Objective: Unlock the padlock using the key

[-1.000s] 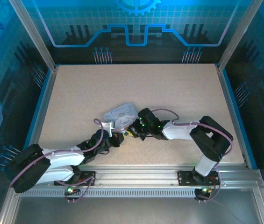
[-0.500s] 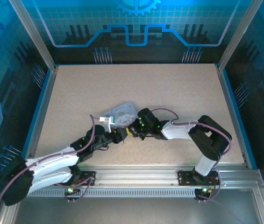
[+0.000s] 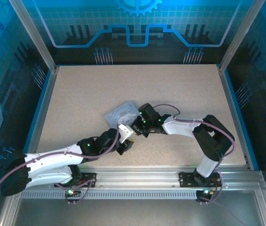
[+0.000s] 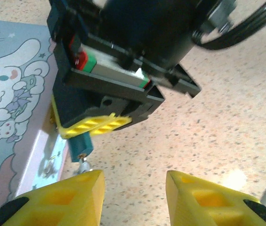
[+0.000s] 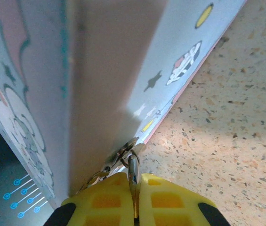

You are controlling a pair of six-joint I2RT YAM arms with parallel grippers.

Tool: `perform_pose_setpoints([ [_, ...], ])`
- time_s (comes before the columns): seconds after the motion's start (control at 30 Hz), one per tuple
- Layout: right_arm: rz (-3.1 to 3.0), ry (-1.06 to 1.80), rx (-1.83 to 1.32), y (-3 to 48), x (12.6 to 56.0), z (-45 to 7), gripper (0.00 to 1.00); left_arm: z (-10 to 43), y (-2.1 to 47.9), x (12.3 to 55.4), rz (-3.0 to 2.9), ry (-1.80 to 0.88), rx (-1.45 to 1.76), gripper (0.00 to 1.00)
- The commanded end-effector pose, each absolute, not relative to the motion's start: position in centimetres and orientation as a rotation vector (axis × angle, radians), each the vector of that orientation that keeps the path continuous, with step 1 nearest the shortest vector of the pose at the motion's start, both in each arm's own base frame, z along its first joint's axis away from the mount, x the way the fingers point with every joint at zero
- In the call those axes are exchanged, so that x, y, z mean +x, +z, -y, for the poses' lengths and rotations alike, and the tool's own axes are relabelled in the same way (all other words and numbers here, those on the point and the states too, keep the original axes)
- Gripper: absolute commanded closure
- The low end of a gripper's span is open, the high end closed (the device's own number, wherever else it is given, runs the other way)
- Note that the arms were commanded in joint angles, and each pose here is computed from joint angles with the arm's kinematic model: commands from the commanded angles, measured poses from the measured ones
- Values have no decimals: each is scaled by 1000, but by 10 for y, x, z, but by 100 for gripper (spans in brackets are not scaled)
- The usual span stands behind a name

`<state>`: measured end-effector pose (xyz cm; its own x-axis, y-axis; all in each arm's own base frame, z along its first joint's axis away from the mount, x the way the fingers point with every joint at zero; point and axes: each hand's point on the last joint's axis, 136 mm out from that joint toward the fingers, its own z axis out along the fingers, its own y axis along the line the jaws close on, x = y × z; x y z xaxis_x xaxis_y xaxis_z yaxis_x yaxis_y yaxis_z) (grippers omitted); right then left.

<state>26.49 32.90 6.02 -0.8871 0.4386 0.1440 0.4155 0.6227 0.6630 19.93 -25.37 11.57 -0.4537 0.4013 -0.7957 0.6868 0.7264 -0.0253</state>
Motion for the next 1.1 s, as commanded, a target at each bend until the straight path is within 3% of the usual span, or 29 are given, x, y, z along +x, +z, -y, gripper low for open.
perform_pose_setpoints([
  [0.0,-2822,1152,707,77,265,-327,100,246,102,204,-2093,-316,874,60],
  [0.73,-2842,1178,717,82,260,-322,100,249,75,225,-2100,-338,831,60],
  [0.9,-2846,1176,720,81,259,-322,100,251,68,228,-2124,-344,836,72],
  [1.07,-2851,1167,716,78,259,-322,100,248,74,235,-2130,-426,755,100],
])
